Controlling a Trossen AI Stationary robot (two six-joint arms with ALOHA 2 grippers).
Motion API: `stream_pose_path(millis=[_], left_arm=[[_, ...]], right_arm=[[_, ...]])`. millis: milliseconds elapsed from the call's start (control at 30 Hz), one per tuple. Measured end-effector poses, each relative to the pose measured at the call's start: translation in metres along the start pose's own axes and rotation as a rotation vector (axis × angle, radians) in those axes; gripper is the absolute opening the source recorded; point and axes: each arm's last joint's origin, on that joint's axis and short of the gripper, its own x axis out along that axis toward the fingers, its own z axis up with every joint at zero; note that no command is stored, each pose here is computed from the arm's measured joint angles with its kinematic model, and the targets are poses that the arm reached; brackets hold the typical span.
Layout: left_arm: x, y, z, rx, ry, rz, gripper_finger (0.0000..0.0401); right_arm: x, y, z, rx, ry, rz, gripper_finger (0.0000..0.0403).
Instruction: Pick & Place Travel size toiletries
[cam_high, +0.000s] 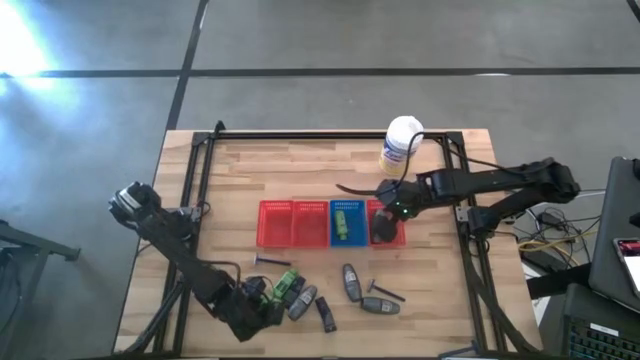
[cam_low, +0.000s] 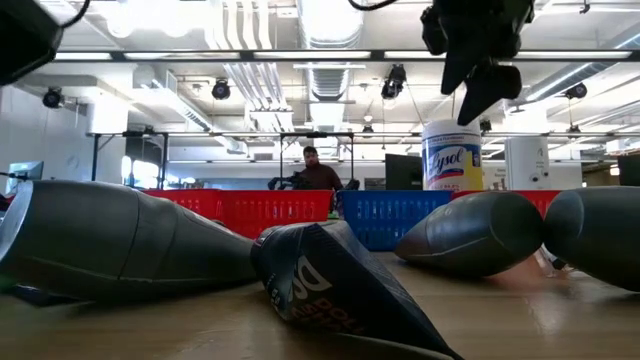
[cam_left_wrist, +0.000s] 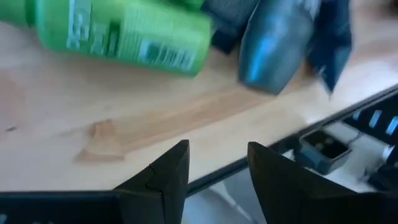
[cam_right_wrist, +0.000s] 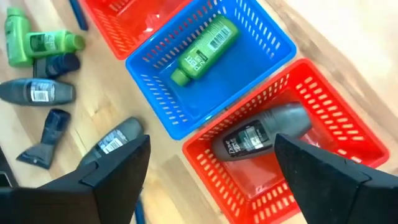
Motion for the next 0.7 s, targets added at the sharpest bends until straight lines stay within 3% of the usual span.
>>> stream_pose_path(millis=[333,700], left_arm=[[0.016,0.003,-0.001,-0.016,-0.025,0.073,0.0168],[0.011,0.028,0.016,0.051,-0.151,0.371,0.0168]], right_arm=[[-0.007,-0.001,-0.002,-0.036,-0.015,0.009,0.0322],[-0.007,-0.002,-0.001,-0.013,-0.049,-0.029,0.0313]])
